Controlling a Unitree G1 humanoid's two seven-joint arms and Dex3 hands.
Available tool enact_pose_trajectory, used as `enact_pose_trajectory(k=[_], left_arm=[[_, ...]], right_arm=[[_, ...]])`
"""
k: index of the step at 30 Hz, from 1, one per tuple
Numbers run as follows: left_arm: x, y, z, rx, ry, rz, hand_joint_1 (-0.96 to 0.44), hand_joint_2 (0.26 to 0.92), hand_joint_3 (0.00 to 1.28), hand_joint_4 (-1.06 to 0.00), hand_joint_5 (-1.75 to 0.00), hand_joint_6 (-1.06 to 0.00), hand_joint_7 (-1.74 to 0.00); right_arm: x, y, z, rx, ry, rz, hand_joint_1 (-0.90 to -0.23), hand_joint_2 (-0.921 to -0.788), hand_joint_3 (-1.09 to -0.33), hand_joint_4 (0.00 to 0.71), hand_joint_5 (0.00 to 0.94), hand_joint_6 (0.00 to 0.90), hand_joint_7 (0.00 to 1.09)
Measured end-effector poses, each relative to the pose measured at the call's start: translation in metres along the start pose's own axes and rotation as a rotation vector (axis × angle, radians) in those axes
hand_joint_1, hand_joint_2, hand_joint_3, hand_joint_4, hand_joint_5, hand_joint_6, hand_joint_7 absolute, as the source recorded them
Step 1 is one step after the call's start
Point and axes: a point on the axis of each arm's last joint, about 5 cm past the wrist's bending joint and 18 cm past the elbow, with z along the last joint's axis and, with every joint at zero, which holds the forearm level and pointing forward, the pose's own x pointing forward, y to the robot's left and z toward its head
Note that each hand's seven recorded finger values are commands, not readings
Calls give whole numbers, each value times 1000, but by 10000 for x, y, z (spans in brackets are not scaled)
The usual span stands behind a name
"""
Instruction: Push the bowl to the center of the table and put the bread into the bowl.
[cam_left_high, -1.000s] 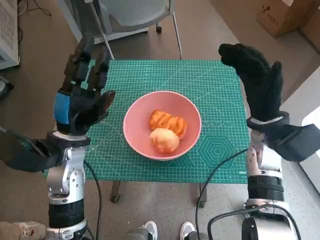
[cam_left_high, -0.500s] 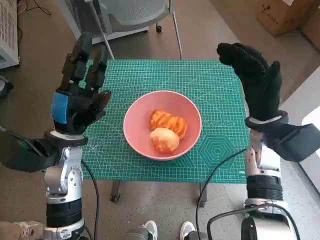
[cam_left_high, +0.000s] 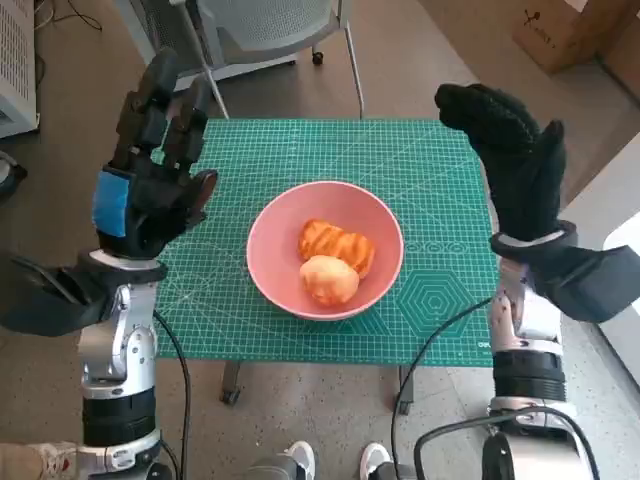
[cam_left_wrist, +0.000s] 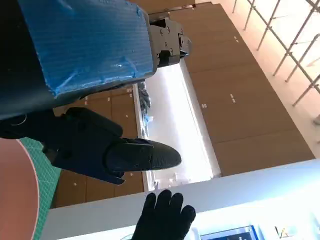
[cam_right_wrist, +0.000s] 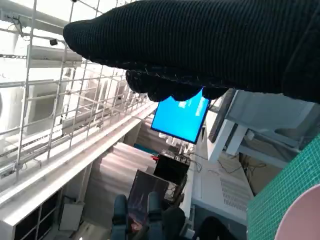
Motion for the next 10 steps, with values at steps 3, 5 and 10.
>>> enact_pose_trajectory(k=[3,5,10], left_arm=[[5,-9,-3,2,2,-9,-587,921,348,1,1,1,-223],[7,-13,-4,4,3,-12,-585,921,351,1,1,1,-226],[18,-23,-3,9,4,-20,-581,921,361,1,1,1,-238]], right_arm=[[3,0,3,0,-1,0,-587,-921,-528,258,0,350,0],[7,0,9,-1,-4,-1,-589,-921,-528,258,0,350,0],[18,0,24,-7,-12,-5,-595,-921,-530,259,0,352,1]])
